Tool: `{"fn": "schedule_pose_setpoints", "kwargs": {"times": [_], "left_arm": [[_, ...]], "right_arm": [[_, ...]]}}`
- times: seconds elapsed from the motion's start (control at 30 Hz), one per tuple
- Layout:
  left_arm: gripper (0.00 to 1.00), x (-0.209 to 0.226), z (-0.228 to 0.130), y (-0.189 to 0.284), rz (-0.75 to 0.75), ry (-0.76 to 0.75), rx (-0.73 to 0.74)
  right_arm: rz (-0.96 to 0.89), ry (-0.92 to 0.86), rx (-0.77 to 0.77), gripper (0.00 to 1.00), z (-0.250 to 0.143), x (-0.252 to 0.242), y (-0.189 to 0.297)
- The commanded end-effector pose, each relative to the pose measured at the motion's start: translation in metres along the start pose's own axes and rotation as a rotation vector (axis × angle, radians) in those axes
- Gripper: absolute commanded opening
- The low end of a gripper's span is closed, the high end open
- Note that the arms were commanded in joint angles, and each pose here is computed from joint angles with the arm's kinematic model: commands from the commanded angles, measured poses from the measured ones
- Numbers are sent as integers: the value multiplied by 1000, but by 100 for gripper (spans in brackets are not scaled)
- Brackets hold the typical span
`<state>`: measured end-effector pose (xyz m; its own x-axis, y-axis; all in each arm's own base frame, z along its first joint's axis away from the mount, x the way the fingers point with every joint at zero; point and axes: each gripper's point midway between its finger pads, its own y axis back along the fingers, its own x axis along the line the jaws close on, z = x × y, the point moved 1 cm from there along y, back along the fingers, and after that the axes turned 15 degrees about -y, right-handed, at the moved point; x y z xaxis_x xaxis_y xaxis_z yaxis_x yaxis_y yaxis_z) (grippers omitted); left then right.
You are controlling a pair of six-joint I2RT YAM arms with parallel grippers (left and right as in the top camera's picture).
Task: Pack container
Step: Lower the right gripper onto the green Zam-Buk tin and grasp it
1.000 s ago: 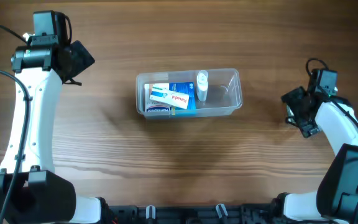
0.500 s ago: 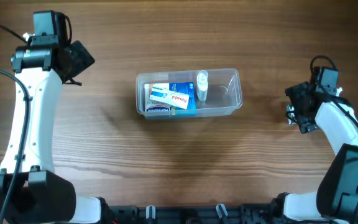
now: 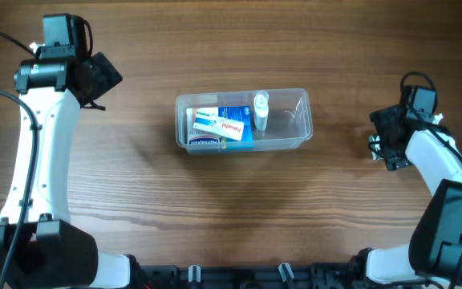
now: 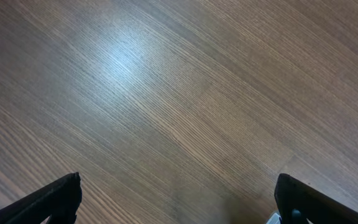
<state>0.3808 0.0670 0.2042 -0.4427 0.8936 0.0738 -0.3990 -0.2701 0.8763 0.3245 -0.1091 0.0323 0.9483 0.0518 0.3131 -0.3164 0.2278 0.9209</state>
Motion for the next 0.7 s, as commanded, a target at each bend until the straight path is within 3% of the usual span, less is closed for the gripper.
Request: {"fn": "schedule_pose_setpoints", "kwargs": {"times": [0.0, 0.23, 0.37, 0.67], "left_arm": [[100, 3, 5, 4, 8, 3, -21], [100, 3, 5, 4, 8, 3, -21], [100, 3, 5, 4, 8, 2, -21], [100, 3, 5, 4, 8, 3, -21]], "right_arm": [[-41, -48, -19, 100, 2, -9, -10], [-51, -61, -17, 98, 0, -10, -21], [-39, -62, -20, 84, 1, -7, -22], [-44, -34, -34, 76, 3, -8, -22]]}}
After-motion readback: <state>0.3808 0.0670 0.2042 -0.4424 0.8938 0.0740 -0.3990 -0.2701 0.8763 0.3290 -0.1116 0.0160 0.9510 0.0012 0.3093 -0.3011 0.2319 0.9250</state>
